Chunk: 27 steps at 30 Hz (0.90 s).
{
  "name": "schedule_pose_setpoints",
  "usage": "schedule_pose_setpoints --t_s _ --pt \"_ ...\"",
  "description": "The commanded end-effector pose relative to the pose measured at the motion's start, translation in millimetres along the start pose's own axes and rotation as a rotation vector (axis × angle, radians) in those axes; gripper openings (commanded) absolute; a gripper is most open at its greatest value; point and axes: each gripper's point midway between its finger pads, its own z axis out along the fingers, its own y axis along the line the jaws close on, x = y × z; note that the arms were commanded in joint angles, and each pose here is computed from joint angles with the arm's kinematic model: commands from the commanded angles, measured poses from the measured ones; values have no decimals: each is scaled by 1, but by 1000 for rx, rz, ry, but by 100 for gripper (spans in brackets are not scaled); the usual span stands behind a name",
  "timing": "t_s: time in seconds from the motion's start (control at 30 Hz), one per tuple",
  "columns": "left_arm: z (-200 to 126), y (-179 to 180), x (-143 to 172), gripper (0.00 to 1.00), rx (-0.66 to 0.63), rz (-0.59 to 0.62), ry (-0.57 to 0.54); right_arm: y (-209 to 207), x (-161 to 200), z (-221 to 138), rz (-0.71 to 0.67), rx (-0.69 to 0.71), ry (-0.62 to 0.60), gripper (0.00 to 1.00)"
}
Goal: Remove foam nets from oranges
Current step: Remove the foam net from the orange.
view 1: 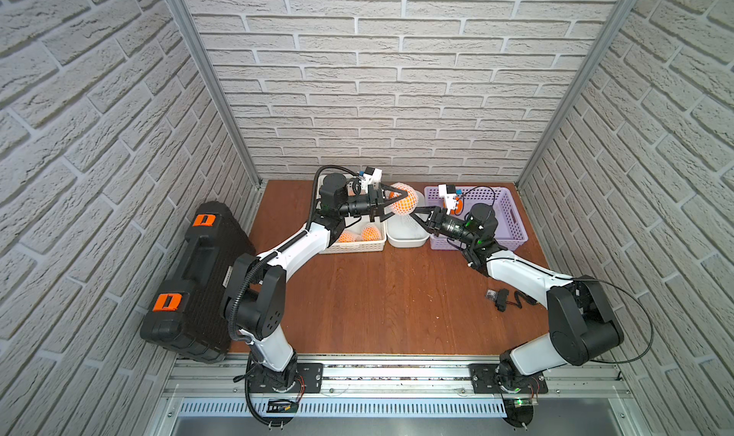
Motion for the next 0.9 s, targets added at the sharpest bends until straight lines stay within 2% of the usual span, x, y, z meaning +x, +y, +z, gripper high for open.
schedule_pose_setpoints --t_s 0.0,0.4,0.63,0.87 --pt "0 -9 9 50 21 51 31 36 -8 -6 -85 -101 -21 29" --pt "1 -6 7 47 1 47 38 52 1 -19 -156 -100 1 29" --pt "5 -5 8 44 5 38 44 68 4 -23 -181 -154 9 28" --pt "7 -20 12 42 39 58 58 63 1 -16 -147 -168 16 34"
